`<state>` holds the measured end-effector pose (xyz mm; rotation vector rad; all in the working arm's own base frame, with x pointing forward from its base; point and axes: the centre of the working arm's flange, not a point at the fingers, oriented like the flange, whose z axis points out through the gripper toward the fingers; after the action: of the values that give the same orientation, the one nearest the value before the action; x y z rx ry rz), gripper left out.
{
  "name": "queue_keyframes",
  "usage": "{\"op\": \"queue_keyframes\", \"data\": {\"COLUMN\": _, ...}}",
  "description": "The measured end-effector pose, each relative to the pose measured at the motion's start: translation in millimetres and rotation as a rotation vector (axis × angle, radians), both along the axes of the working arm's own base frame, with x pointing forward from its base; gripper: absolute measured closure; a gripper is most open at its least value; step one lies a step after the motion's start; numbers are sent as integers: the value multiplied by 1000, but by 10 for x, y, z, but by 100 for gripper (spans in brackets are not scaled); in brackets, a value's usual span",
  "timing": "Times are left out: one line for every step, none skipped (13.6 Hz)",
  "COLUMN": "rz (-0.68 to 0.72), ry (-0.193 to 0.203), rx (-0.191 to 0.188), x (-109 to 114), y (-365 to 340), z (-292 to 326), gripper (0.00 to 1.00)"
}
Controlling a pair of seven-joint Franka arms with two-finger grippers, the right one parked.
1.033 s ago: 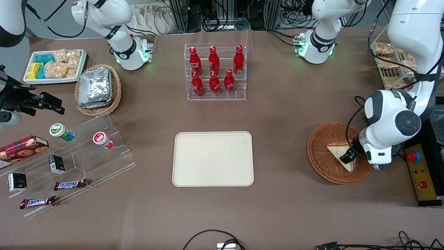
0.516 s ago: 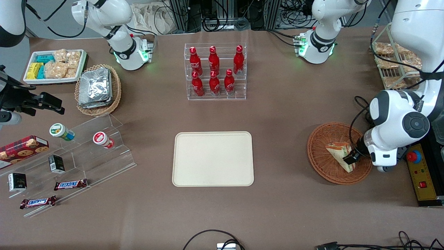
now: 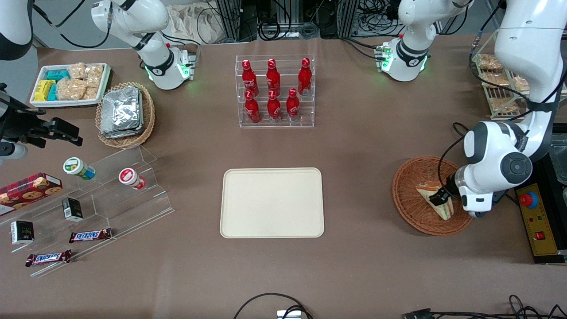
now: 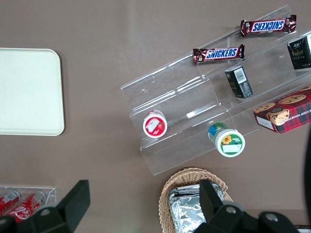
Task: Place sandwich from basket to tray
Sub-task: 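Close the left gripper on the sandwich's wrapped corner, then lift the sandwich and carry it with the left gripper to the tray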
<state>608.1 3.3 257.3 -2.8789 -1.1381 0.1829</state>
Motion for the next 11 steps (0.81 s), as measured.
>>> {"op": "queue_keyframes", "data": {"rz": -2, "ry": -2, "rx": 1, "x": 5, "y": 1, "z": 6, "gripper": 4}}
{"op": "queue_keyframes", "data": {"rz": -6, "ry": -5, "rx": 2, "x": 15, "y": 1, "z": 19, "gripper": 15}}
{"op": "queue_keyframes", "data": {"rz": -14, "ry": -11, "rx": 4, "x": 34, "y": 3, "z": 43, "gripper": 26}}
{"op": "queue_keyframes", "data": {"rz": -22, "ry": -19, "rx": 9, "x": 58, "y": 9, "z": 77, "gripper": 38}}
{"op": "queue_keyframes", "data": {"rz": -28, "ry": -26, "rx": 15, "x": 82, "y": 15, "z": 117, "gripper": 50}}
{"op": "queue_keyframes", "data": {"rz": -34, "ry": -22, "rx": 19, "x": 98, "y": 15, "z": 169, "gripper": 61}}
{"op": "queue_keyframes", "data": {"rz": -47, "ry": -5, "rx": 24, "x": 105, "y": 1, "z": 247, "gripper": 68}}
{"op": "queue_keyframes", "data": {"rz": -76, "ry": 17, "rx": 26, "x": 113, "y": -38, "z": 373, "gripper": 73}}
{"op": "queue_keyframes", "data": {"rz": -121, "ry": 36, "rx": 27, "x": 135, "y": -121, "z": 569, "gripper": 75}}
{"op": "queue_keyframes", "data": {"rz": -170, "ry": 53, "rx": 26, "x": 163, "y": -217, "z": 801, "gripper": 80}}
{"op": "queue_keyframes", "data": {"rz": -230, "ry": 70, "rx": 22, "x": 189, "y": -305, "z": 1046, "gripper": 86}}
